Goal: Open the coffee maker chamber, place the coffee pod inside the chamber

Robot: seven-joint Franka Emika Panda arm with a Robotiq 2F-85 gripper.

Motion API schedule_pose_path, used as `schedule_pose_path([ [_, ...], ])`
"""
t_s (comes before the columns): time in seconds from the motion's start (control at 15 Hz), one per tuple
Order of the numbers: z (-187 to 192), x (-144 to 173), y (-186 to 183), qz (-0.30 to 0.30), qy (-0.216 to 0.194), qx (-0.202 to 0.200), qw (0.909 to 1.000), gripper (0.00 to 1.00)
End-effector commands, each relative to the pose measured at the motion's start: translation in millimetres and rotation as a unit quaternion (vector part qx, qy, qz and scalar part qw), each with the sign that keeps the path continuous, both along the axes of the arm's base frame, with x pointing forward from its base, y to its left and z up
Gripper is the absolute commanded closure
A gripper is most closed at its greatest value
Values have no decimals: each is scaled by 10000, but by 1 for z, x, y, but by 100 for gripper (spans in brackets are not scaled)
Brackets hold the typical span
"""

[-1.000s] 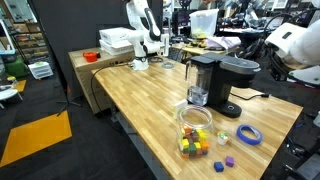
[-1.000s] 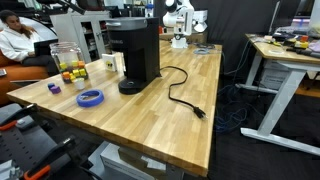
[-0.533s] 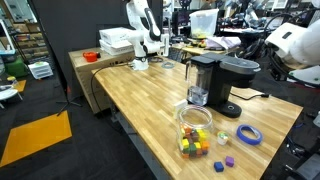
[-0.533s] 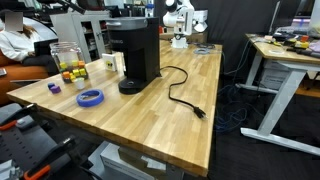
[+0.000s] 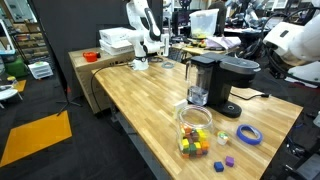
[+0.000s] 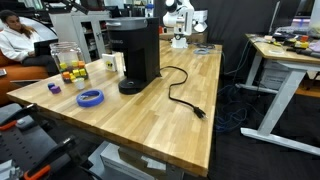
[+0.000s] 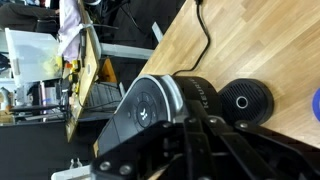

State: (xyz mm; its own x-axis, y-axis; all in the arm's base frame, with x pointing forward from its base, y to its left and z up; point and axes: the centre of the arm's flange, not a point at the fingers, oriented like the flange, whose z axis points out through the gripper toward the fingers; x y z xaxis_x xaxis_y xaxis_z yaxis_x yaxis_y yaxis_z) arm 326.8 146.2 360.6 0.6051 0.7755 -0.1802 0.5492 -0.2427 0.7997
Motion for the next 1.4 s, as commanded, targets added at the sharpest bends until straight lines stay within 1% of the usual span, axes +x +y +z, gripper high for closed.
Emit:
schedule_pose_path([
  [0.0, 0, -26, -42, 256, 224, -152, 9993, 100],
  [0.2, 6, -32, -62, 384, 421, -288, 9980, 100],
  [0.53, 14, -41, -75, 872, 704, -418, 9928, 100],
  [0.67, 19, -38, -81, 713, 632, -394, 9947, 100],
  [0.73, 28, 25, -49, 610, 658, -371, 9953, 99],
  [0.87, 32, 25, -53, 595, 634, -330, 9957, 99],
  [1.33, 31, 27, -51, 622, 642, -314, 9955, 100],
])
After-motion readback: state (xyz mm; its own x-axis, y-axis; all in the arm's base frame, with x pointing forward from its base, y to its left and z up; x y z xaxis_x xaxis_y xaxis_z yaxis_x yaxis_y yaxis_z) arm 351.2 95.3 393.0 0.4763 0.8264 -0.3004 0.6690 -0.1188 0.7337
